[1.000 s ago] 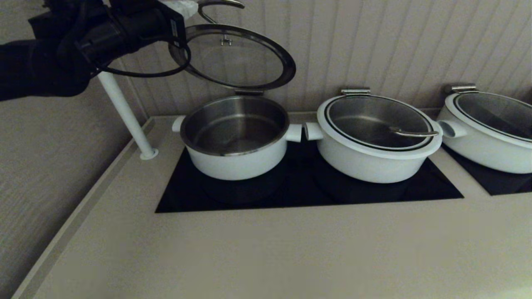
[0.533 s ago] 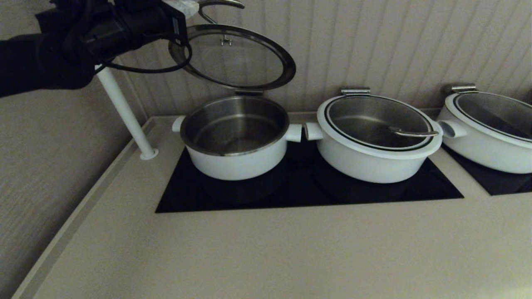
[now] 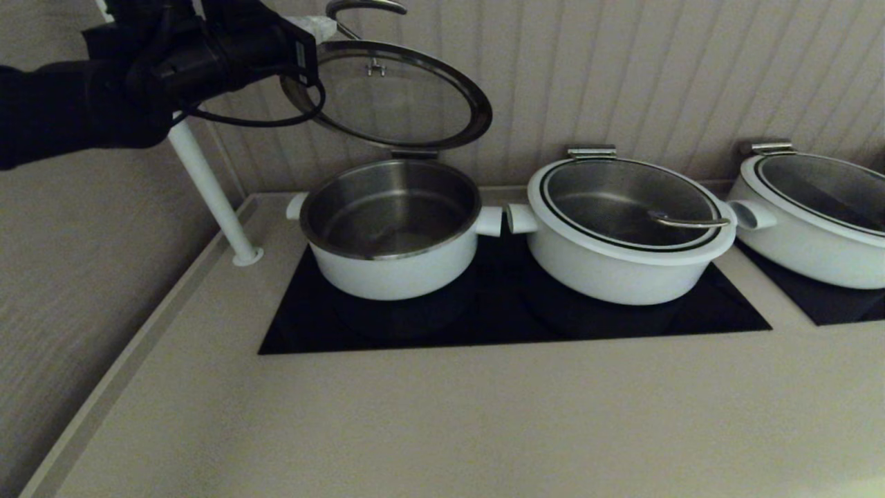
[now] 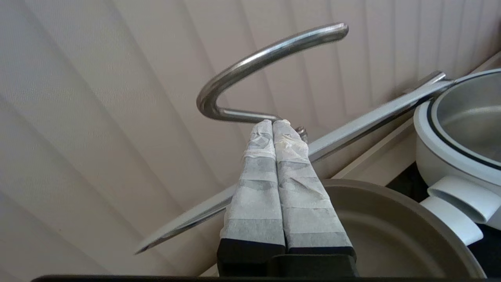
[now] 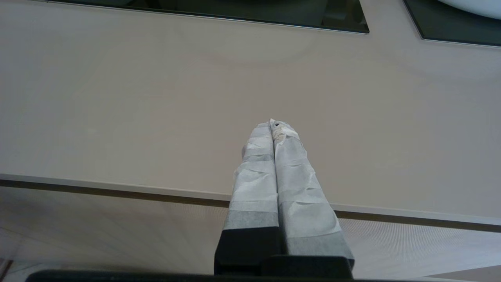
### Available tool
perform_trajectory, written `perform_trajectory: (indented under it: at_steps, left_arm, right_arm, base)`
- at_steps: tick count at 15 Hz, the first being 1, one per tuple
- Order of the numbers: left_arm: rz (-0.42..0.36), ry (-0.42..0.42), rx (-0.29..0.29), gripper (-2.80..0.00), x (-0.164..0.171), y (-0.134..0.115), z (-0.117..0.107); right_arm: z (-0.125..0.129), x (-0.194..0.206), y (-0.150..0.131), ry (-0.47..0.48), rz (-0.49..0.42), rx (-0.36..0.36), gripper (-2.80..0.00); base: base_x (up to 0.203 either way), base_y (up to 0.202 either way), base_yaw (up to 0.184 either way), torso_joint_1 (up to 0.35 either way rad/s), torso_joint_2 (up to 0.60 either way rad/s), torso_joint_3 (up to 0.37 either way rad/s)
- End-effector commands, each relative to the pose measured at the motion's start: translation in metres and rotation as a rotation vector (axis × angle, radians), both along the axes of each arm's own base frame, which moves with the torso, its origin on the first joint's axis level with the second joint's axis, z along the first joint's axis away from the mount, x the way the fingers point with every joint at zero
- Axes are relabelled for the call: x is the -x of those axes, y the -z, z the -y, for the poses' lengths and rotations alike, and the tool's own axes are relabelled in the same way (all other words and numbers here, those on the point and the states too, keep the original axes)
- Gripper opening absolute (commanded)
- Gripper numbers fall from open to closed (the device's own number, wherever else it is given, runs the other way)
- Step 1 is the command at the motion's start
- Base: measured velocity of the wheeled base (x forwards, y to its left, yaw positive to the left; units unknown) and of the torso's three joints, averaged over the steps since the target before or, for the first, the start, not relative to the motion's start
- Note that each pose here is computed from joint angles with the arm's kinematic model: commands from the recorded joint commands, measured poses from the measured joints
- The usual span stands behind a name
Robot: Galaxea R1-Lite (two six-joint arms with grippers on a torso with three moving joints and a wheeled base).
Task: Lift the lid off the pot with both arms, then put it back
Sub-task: Close the pot lid
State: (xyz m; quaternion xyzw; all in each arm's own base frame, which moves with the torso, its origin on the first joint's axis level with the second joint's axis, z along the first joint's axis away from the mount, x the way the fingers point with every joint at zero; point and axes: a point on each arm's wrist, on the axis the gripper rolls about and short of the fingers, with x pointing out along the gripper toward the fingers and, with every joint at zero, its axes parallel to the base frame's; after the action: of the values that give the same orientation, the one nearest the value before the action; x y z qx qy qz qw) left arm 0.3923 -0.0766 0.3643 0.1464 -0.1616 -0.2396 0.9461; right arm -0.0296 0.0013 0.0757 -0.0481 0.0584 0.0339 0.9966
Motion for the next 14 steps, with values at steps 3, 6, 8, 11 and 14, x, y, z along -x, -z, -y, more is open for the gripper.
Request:
perform_trajectory:
  at_steps: [3,6,8,11,14]
  left_arm:
    - [-0.013,0.000,-0.005,-2.80,-0.0062,0.0071,0.0012]
    - [-0.011,0.000,-0.004,-2.80,-0.0062,0.0068,0.0011]
    - [-0.009,0.000,-0.004,-2.80,-0.0051,0.0057,0.0010]
    - [-0.006,0.000,-0.003,-2.80,-0.0031,0.0038,0.0006]
    - [0.002,0.000,-0.002,-2.80,-0.0001,0.0006,0.0001]
  right_arm:
    - [0.0000,-0.0002,0.0002,0.000,-0.003,0.001,-2.80]
    - [0.0000,-0.0002,0.0001,-0.001,-0.002,0.001,-2.80]
    - [0.0000,-0.0002,0.0002,-0.001,-0.002,0.001,-2.80]
    - [0.0000,-0.0002,0.0002,-0.001,-0.002,0.001,-2.80]
    - [0.0000,-0.0002,0.0002,0.000,-0.002,0.001,-2.80]
  base:
    - [0.000,0.000,0.000,0.000,0.00,0.000]
    - [0.000,0.000,0.000,0.000,0.00,0.000]
    - [0.000,0.000,0.000,0.000,0.00,0.000]
    - [0.000,0.000,0.000,0.000,0.00,0.000]
    - [0.000,0.000,0.000,0.000,0.00,0.000]
